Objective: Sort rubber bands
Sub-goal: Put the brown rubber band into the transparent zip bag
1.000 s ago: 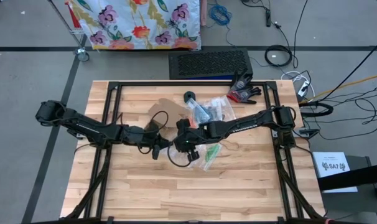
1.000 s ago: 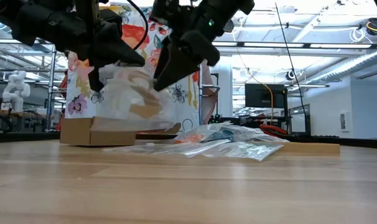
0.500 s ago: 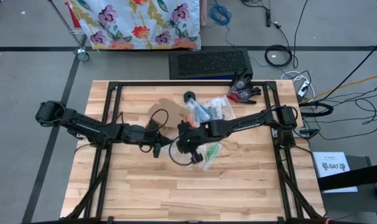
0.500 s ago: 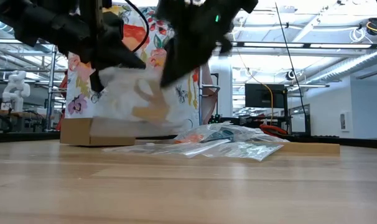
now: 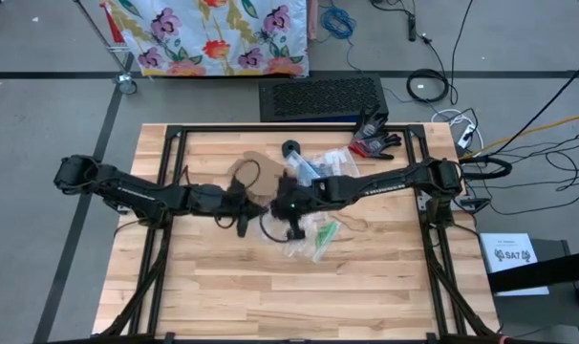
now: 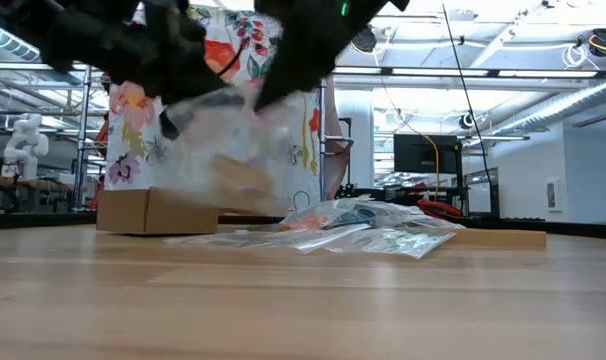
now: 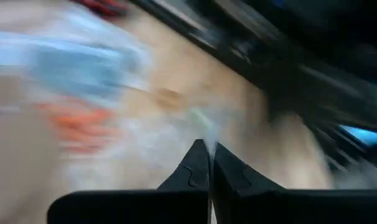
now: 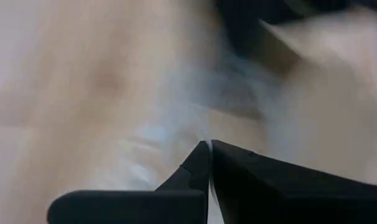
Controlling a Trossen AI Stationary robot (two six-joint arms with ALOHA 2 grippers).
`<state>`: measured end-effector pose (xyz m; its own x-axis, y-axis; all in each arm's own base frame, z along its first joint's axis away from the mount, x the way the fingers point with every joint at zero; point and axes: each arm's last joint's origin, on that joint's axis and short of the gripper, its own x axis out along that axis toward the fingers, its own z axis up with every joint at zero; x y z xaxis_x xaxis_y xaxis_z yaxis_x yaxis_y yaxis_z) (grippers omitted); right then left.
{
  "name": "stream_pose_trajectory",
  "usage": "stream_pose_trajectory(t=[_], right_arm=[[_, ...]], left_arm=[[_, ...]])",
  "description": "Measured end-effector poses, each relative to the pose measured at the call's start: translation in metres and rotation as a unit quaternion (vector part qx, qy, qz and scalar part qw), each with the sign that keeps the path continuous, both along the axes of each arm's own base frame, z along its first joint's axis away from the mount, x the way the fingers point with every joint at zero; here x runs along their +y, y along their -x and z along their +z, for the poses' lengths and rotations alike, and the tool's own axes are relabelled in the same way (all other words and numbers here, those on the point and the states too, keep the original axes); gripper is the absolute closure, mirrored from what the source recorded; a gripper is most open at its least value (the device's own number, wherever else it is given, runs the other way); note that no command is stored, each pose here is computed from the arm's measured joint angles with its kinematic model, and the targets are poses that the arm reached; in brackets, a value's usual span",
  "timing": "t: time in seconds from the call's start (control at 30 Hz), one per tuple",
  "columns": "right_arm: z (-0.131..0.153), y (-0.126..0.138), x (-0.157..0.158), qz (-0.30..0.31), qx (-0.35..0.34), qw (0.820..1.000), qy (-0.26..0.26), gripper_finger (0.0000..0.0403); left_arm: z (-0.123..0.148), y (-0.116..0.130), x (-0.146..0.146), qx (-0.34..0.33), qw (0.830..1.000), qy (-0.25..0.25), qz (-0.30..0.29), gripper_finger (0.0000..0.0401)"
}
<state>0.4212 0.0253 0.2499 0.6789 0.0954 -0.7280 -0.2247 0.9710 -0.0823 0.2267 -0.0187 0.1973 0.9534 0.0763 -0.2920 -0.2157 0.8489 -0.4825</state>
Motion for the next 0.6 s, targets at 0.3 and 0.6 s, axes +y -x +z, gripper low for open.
stream_pose_trajectory(t=[0.3,0.6], right_arm=[[-0.004,0.004,-0.006,-0.065,0.029,0.997,0.002,0.0403],[-0.005,0.004,-0.005,0.000,0.040,0.996,-0.076,0.0403]], left_arm=[[0.005,-0.001,0.000,0.008,1.000,-0.003,-0.030,0.0401],[0.000,0.002,0.005,0.038,0.997,-0.033,0.065,0.0401]])
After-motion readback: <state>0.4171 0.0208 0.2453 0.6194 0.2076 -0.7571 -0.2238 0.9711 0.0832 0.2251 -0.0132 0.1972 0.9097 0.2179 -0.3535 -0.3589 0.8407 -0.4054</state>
